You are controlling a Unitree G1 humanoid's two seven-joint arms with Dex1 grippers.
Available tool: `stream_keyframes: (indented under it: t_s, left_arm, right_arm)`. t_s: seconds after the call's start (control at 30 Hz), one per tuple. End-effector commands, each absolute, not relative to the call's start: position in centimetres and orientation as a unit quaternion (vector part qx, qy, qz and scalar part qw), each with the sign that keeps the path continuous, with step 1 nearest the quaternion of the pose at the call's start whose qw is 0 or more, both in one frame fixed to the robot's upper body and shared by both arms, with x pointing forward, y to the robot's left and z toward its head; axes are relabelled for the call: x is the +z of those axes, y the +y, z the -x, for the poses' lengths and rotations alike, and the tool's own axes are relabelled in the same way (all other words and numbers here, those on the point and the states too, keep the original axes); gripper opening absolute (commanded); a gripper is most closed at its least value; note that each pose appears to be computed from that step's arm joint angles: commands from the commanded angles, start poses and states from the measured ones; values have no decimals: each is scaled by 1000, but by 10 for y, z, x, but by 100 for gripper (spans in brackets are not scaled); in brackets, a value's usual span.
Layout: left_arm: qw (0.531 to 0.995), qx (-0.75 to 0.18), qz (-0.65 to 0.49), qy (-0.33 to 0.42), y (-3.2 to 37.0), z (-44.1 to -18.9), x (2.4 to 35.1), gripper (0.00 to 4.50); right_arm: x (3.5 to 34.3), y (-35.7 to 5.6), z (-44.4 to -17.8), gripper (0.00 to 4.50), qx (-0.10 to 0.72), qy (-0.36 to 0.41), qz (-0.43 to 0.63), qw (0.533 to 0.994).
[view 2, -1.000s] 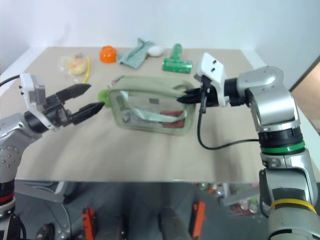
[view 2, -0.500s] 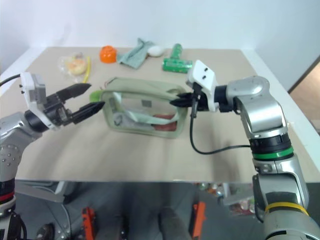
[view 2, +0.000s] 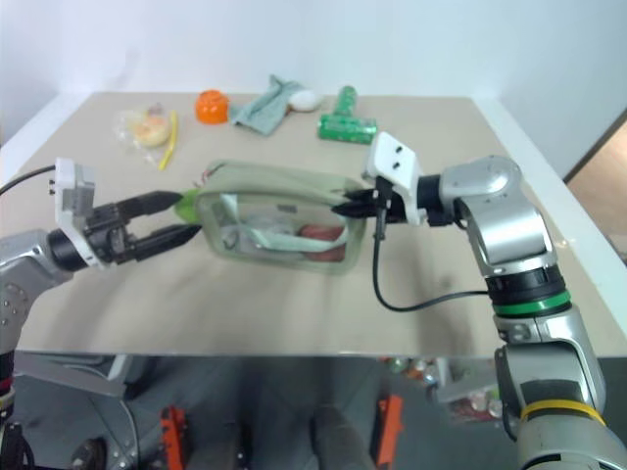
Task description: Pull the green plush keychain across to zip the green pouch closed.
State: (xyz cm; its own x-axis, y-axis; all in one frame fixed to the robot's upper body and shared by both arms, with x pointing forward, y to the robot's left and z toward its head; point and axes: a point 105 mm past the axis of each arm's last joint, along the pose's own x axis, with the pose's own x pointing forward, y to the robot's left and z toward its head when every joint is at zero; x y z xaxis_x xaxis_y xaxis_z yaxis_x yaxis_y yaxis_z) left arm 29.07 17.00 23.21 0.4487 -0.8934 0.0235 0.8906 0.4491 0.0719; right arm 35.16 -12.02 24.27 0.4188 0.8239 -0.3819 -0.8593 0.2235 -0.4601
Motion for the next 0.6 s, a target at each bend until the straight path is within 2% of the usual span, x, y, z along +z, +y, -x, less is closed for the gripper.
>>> stream_keyframes:
  t_s: [0.03,0.23,0.3,0.37,0.5,0.6]
  left_arm:
    - [801,-595,-54,-33,150,-269,240,450]
    - [794,-602,-62,-49,142,-272,242,450]
    - [796,-600,-61,-56,141,-274,244,450]
    - [797,-598,-56,-61,140,-275,245,450]
    - [801,-591,-55,-71,139,-276,247,450]
    - [814,-572,-49,-83,142,-279,251,450]
  right_arm:
    - [247,-124,-351,2,536,26,324,780]
    - [246,-127,-351,2,540,37,310,782]
    - [247,-127,-349,79,546,41,297,782]
    - [248,-126,-345,128,556,43,286,779]
    - [254,-125,-338,271,566,42,271,777]
    - [270,-125,-329,371,581,30,214,785]
